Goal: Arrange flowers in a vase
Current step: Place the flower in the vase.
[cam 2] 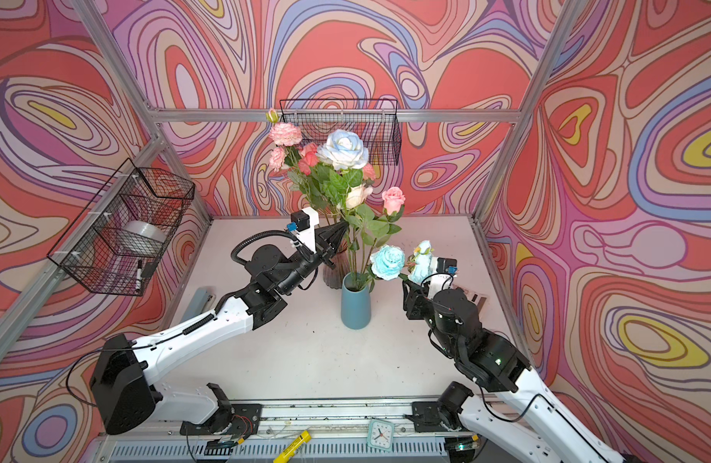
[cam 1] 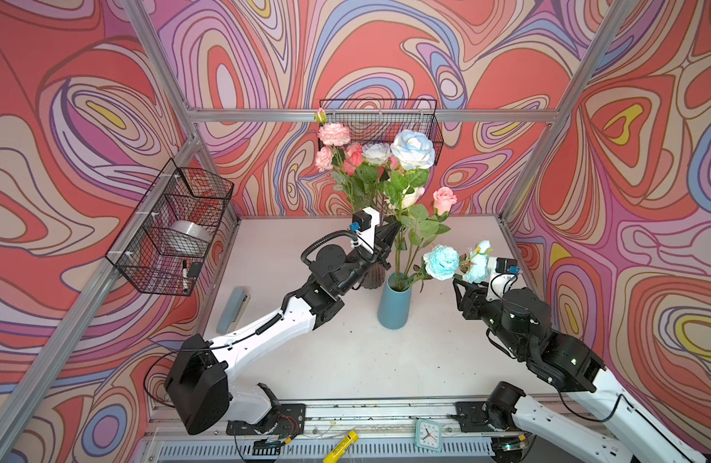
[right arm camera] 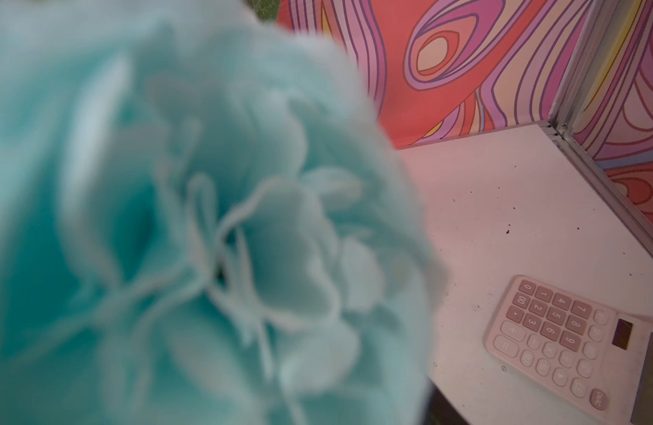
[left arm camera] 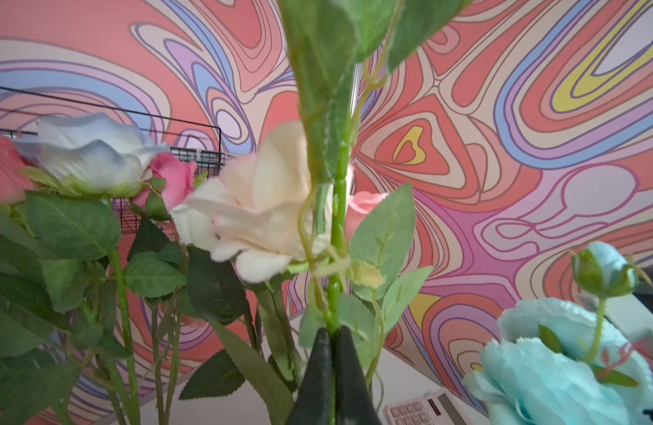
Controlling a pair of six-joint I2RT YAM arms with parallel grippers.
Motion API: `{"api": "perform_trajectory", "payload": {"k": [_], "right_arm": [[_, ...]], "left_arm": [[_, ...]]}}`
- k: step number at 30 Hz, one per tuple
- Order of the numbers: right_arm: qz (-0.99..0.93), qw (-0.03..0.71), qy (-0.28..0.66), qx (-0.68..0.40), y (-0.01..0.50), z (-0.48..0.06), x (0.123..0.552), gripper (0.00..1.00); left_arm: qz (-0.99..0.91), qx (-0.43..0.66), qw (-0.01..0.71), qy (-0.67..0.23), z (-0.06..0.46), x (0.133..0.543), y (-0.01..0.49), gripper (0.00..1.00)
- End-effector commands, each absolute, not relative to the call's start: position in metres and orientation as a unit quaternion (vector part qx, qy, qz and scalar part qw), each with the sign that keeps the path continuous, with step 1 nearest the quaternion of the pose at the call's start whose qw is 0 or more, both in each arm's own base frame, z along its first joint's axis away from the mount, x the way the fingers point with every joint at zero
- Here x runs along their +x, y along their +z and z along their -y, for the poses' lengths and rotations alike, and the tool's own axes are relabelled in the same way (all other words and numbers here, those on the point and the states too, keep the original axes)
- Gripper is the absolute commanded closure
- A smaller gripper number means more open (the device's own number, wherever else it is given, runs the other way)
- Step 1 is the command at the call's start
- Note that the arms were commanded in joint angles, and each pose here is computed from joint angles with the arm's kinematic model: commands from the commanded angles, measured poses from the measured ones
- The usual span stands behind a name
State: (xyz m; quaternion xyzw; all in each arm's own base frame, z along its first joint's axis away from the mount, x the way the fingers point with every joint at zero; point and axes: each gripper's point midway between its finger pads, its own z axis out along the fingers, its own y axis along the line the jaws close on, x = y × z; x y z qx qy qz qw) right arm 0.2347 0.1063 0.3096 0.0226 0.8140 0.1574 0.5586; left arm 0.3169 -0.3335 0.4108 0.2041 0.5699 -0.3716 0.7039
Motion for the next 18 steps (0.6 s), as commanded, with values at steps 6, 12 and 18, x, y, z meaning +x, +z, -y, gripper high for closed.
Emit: {"api": "perform_trajectory", "payload": {"k": [6, 12, 18], "right_arm": [[-0.815, 0.553, 0.171, 0.021, 0.319, -0.110, 0.233, 0.41], [-0.818, 0.546, 0.178, 0.014, 0.324, -0.115, 0.234, 0.41], [-0.820, 0.543, 0.179, 0.009, 0.327, -0.121, 0.237, 0.41]], "left_arm": [[-0.581, 0.208, 0.700, -0.360, 0.335, 0.302, 0.385, 0.97], [-0.605, 0.216, 0.682, -0.348, 0.325, 0.290, 0.371, 0.73], [-0.621, 0.225, 0.671, -0.336, 0.311, 0.279, 0.366, 0.52]]}}
